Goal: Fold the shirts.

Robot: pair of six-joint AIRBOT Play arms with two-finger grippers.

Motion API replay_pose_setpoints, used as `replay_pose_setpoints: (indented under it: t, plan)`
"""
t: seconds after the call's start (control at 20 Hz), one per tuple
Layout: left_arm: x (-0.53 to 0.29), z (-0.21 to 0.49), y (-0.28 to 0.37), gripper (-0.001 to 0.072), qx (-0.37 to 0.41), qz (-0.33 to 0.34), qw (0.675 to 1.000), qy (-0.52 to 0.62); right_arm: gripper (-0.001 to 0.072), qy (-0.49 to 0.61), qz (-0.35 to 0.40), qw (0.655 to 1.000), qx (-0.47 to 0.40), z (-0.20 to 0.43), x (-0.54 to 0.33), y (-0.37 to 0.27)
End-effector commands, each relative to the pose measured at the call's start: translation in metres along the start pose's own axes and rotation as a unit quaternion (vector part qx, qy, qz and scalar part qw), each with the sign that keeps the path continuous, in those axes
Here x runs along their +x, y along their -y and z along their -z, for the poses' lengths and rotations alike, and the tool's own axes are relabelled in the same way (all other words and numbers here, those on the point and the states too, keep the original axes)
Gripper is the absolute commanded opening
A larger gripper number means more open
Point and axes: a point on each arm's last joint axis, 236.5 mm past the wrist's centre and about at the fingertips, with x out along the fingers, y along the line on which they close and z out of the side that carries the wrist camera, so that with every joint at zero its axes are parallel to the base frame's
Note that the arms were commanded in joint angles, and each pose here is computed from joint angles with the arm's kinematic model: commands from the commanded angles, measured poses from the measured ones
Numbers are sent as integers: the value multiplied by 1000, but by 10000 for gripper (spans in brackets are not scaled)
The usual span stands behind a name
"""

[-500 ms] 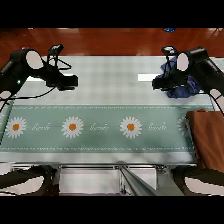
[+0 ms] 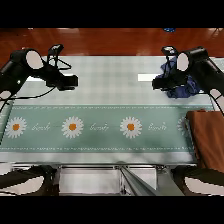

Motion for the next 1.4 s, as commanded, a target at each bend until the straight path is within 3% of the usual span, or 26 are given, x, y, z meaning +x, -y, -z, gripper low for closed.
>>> replay_pose_setpoints:
  t: [0.0, 0.3, 0.5, 0.55, 0.6, 0.65, 0.7, 0.8, 0.9, 1.05, 1.2, 1.35]
  plan:
    - [0, 0, 0, 23, 0, 0, 1000, 0, 24, 0, 0, 1000, 0, 0, 0, -1]
    - [8, -24, 1, 23, -2, 4, 999, 44, 25, 5, -3, 1000, 2, -2, 0, -2]
    - [12, -34, 0, 24, -3, 4, 998, 63, 30, 87, -6, 996, -3, -41, -3, -4]
    - [14, -42, -3, 47, -3, 1, 997, 77, 146, 117, 10, 993, -8, -55, -6, 4]
    - [16, -49, -9, 218, 5, -13, 996, 92, 412, 148, 32, 988, 1, -70, -12, 15]
    - [18, -53, -20, 468, 19, -37, 994, 97, 417, 176, 57, 983, 8, -83, -19, 28]
    - [19, -48, -38, 509, 39, -74, 993, 84, 417, 201, 89, 976, 3, -95, -30, 45]
    - [13, -25, -81, 509, 44, -145, 988, 27, 416, 244, 140, 959, 24, -116, -46, 94]
    - [6, 11, -110, 509, -9, -160, 986, -43, 415, 248, 153, 952, 91, -116, -39, 150]
    - [2, 38, -105, 508, -59, -116, 989, -68, 414, 171, 106, 962, 184, -83, 20, 198]
    - [-8, 54, -82, 508, -63, -81, 994, -46, 414, 104, 39, 970, 218, -59, 79, 202]
    - [-19, 70, -72, 508, -52, -74, 996, -23, 414, 43, 21, 972, 230, -34, 126, 198]
